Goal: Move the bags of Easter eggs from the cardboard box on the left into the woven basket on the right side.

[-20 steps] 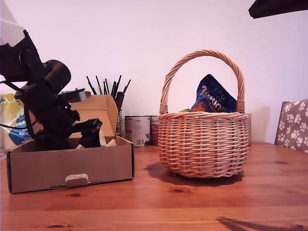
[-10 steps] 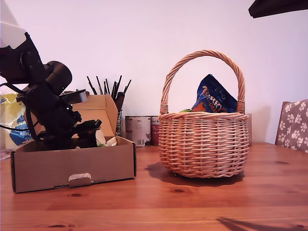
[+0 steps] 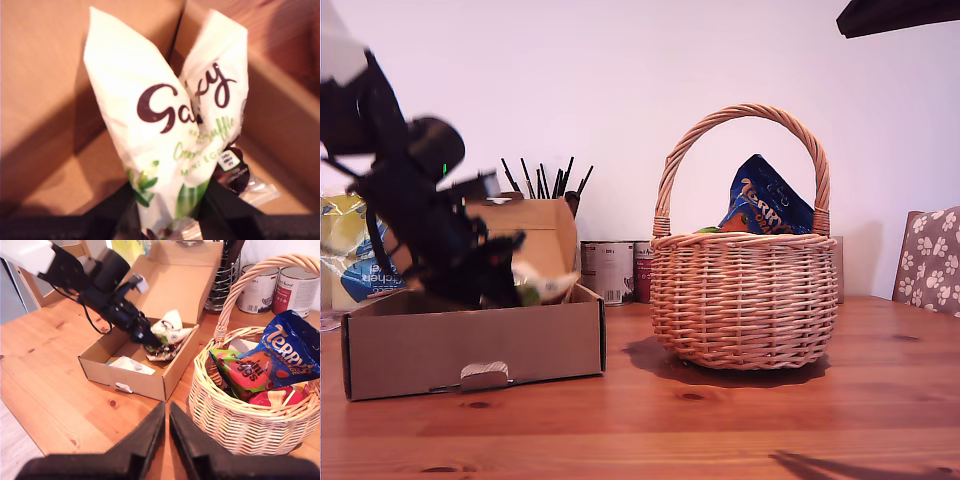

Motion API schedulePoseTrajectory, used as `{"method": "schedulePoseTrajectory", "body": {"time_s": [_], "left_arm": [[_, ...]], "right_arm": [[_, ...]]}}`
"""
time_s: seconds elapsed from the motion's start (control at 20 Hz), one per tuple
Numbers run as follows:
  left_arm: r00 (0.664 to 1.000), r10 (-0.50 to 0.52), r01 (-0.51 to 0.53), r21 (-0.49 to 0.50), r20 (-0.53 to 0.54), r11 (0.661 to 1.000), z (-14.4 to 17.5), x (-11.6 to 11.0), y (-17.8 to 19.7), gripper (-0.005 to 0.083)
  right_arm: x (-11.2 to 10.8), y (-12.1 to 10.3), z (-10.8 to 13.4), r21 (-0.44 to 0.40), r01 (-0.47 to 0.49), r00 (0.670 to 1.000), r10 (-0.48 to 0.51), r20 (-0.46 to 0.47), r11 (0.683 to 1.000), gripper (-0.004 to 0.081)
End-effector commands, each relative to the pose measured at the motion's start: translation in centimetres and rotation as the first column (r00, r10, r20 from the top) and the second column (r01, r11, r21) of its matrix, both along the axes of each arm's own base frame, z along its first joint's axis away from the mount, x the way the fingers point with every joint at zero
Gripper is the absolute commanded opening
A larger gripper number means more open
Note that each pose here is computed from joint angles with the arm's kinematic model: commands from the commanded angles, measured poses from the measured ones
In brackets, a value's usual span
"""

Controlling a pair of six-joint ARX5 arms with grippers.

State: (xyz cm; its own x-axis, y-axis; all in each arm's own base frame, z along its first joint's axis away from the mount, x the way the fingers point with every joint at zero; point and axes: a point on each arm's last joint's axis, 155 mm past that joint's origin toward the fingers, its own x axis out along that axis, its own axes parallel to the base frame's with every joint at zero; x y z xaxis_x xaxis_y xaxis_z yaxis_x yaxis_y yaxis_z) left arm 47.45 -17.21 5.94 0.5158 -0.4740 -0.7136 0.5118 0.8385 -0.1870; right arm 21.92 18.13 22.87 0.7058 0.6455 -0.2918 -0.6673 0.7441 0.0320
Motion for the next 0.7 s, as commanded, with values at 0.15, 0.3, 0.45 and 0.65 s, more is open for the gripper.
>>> {"method": "schedulePoseTrajectory", "body": {"time_s": [0.15, 0.3, 0.45, 0.65], "left_arm": [[0.988, -0.102, 0.114, -0.1, 0.113, 0.988, 8.0, -2.1, -1.6, 0.0174], [0.958, -0.258, 0.283, -0.258, 0.128, 0.924, 11.6, -5.5, -5.3, 0.0175], [0.912, -0.386, 0.41, -0.302, 0.139, 0.861, 12.5, -8.7, -9.8, 0.0175], [0.846, -0.486, 0.53, -0.258, 0.218, 0.808, 13.3, -11.7, -15.8, 0.0175]], "right_arm": [[-0.1, 0.1, -0.6, -0.008, -0.004, 1.0, 0.004, -0.005, 1.0, -0.0011], [0.0, 0.0, -0.7, -0.01, 0.001, 1.0, -0.001, -0.005, 1.0, -0.0011], [0.9, -1.5, -0.3, -0.018, 0.091, 0.996, -0.09, 0.019, 0.996, -0.0011], [1.3, -5.1, -0.2, -0.052, 0.255, 0.966, -0.253, 0.05, 0.966, -0.0011]]}}
